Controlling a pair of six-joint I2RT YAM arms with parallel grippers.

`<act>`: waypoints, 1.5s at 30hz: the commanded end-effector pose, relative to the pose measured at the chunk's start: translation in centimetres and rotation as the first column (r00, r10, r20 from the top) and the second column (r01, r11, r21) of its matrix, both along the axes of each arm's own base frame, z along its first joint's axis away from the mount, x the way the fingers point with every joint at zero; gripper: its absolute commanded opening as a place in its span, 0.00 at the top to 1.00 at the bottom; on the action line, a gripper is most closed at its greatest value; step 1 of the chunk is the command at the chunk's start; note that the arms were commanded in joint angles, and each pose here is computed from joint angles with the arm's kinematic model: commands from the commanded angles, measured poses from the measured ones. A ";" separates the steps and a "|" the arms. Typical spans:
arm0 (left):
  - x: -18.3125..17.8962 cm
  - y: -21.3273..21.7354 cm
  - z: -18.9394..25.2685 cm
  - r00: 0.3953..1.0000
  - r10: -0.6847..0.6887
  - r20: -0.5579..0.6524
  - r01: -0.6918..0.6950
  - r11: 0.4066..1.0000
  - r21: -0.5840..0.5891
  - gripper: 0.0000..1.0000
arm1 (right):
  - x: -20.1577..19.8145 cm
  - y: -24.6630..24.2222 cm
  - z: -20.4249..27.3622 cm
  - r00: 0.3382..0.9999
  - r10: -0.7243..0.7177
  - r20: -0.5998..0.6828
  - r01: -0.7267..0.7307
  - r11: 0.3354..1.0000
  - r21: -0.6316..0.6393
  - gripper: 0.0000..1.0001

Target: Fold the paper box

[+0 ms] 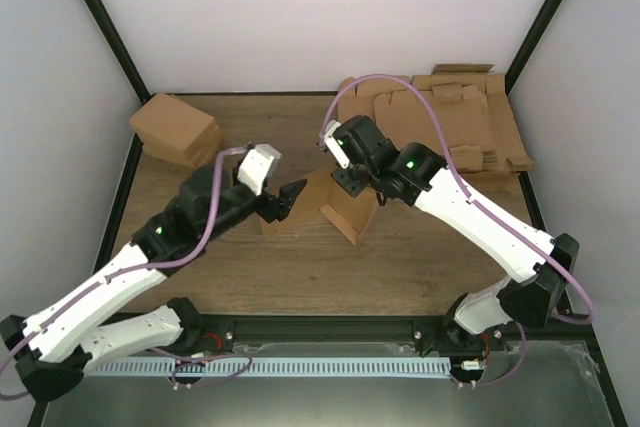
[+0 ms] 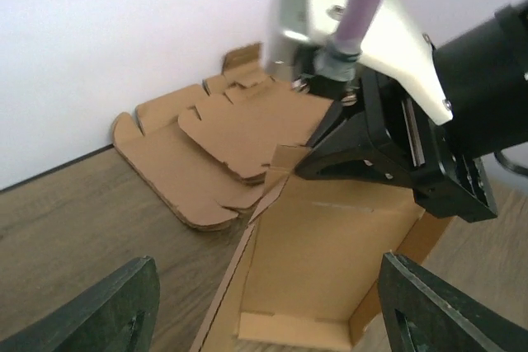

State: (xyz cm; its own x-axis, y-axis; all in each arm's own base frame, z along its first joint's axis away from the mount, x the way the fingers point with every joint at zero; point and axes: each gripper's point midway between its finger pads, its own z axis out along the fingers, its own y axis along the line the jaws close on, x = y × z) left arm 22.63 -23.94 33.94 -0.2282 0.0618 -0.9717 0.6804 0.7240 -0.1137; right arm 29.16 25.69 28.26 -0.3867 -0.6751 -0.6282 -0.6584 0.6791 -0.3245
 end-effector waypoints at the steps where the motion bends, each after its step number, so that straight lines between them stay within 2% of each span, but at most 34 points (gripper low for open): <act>1: -0.3 -1.3 -3.9 0.989 -0.128 -0.078 0.148 0.923 0.355 0.25 | 0.7 0.5 2.9 0.995 0.032 0.093 -0.032 0.999 0.005 0.99; 4: 0.6 -1.6 -4.9 0.984 -0.139 -0.115 0.178 0.853 0.490 0.27 | 0.5 1.0 2.9 0.994 0.061 0.088 -0.063 0.998 0.018 0.99; 8: 2.0 -1.5 -6.9 0.982 -0.110 -0.155 0.181 0.790 0.586 0.28 | 0.4 1.5 2.8 0.993 0.083 0.089 -0.085 0.996 0.027 0.99; 13: 3.3 -1.5 -7.5 0.984 -0.058 -0.168 0.150 0.776 0.613 0.36 | 0.4 1.6 2.4 0.992 0.093 0.087 -0.096 0.995 0.026 0.99; 17: 4.2 -0.9 -7.7 0.989 -0.015 -0.149 0.107 0.767 0.633 0.50 | 0.1 1.8 2.3 0.991 0.107 0.080 -0.110 0.993 0.037 0.99; 20: 4.8 -0.3 -7.9 0.990 0.017 -0.140 0.079 0.759 0.647 0.70 | -0.1 1.9 2.1 0.991 0.115 0.074 -0.119 0.992 0.042 0.99; 23: 4.8 -0.4 -8.2 0.988 0.000 -0.155 0.101 0.756 0.646 0.94 | -0.1 2.0 2.0 0.991 0.117 0.071 -0.120 0.992 0.041 0.99; 24: 4.7 -0.4 -8.3 0.987 -0.006 -0.162 0.111 0.754 0.647 0.96 | -0.1 2.0 2.0 0.990 0.118 0.071 -0.122 0.992 0.041 0.98; 28: 4.7 -0.3 -9.2 0.983 -0.006 -0.184 0.128 0.740 0.660 0.96 | 0.0 2.3 2.1 0.991 0.113 0.069 -0.117 0.991 0.063 0.87; 31: 5.0 0.1 -9.8 0.981 0.002 -0.196 0.130 0.742 0.658 0.96 | -0.2 2.6 2.4 0.992 0.112 0.061 -0.117 0.989 0.095 0.74; 34: 5.6 1.0 -10.9 0.978 0.033 -0.207 0.113 0.751 0.651 0.96 | -0.1 2.8 2.4 0.994 0.096 0.050 -0.102 0.987 0.121 0.68; 39: 7.7 3.0 -12.1 0.955 0.084 -0.285 0.096 0.820 0.564 0.96 | 0.1 2.6 3.5 0.997 0.043 0.063 -0.053 0.983 0.178 0.50; 45: 9.3 5.2 -13.6 0.937 0.154 -0.314 0.056 0.820 0.569 0.96 | -0.9 2.1 6.6 0.996 0.008 0.090 -0.036 0.947 0.319 0.43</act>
State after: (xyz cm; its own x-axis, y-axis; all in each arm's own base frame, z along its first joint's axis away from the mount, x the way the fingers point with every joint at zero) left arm 31.72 -18.98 21.99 -0.5158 0.5592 -0.6491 0.6357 0.7577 0.1476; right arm 29.20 28.09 30.65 -0.3365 -0.5780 -0.7434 -0.6817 0.6942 -0.2311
